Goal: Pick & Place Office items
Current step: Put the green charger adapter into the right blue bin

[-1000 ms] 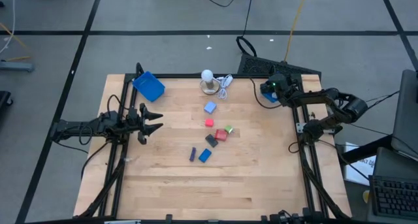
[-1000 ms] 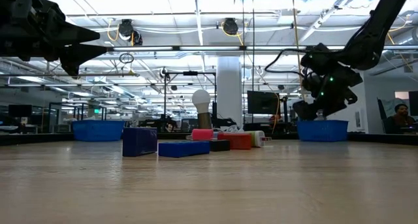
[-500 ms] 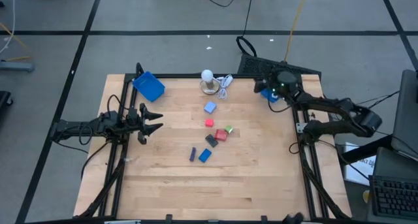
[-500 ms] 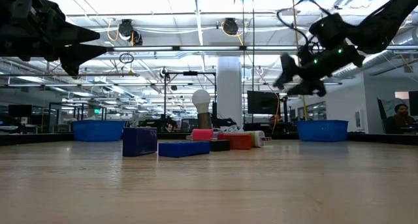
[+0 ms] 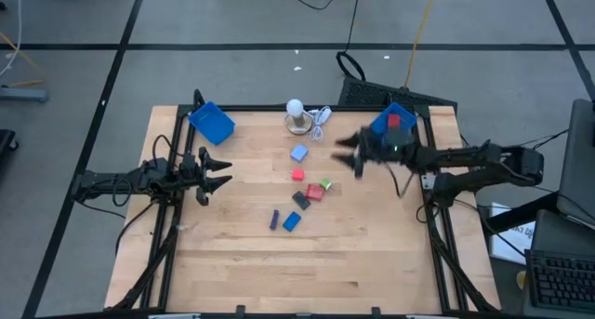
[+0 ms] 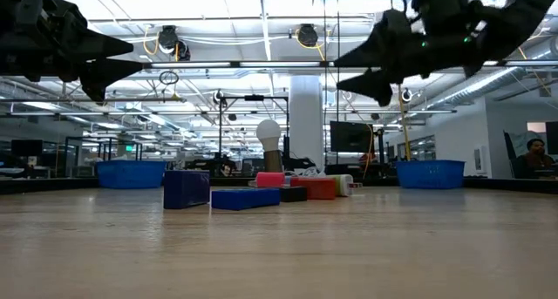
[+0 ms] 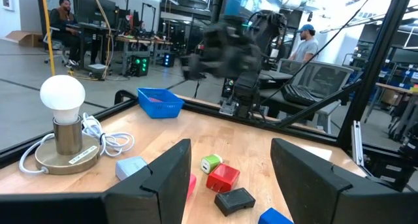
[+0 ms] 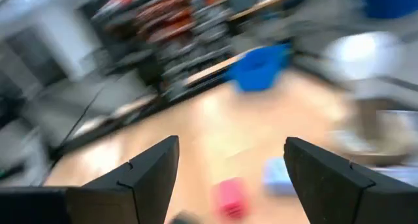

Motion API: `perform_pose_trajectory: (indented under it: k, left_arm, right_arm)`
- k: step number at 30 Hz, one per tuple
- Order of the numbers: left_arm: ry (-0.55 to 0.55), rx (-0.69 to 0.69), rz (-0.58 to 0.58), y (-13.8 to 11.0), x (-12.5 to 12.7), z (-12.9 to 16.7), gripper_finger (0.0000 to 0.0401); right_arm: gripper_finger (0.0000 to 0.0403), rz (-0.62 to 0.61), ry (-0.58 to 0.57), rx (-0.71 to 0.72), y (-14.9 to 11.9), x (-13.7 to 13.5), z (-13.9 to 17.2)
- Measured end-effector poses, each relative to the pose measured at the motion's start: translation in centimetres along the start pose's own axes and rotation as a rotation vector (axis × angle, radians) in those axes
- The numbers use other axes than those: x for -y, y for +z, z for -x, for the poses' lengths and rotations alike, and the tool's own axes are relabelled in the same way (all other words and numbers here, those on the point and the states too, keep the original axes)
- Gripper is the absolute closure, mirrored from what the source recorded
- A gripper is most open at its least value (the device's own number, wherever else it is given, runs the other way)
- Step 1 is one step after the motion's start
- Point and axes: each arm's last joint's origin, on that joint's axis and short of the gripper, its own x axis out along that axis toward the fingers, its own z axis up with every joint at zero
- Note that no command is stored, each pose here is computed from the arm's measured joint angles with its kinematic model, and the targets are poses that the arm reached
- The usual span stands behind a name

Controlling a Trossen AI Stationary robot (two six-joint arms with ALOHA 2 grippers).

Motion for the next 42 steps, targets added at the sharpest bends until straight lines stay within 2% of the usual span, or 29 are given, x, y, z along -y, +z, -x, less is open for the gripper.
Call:
perform_pose_trajectory:
  k: [2,6,10,12,17,23,32,42]
  left_arm:
    - [0.0,0.0,0.0,0.0,0.0,0.0,0.0187]
    - [0.0,0.0,0.0,0.0,0.0,0.0,0.0187]
    - [0.0,0.0,0.0,0.0,0.0,0.0,0.0187]
    - [0.0,0.0,0.0,0.0,0.0,0.0,0.0187]
    - [0.001,0.0,0.0,0.0,0.0,0.0,0.0187]
    - [0.0,0.0,0.0,0.0,0.0,0.0,0.0187]
    - [0.0,0.0,0.0,0.0,0.0,0.0,0.0187]
    - [0.0,0.0,0.0,0.0,0.0,0.0,0.0187]
  right_arm:
    - [0.014,0.059,-0.032,-0.035,-1.2,-2.2,-0.4]
    - [0.014,0.162,-0.212,-0.146,-4.2,-5.0,-0.5]
    - [0.014,0.146,-0.371,-0.226,-7.0,-6.0,-0.6]
    - [0.014,0.116,-0.409,-0.243,-7.9,-5.9,-0.9]
    - [0.014,0.141,-0.439,-0.317,-9.7,-5.3,-1.5]
    - [0.014,0.113,-0.451,-0.316,-11.2,-4.8,-2.5]
    - [0.014,0.136,-0.413,-0.328,-12.9,-4.5,-3.5]
    - [0.014,0.152,-0.429,-0.355,-15.1,-3.9,-4.4]
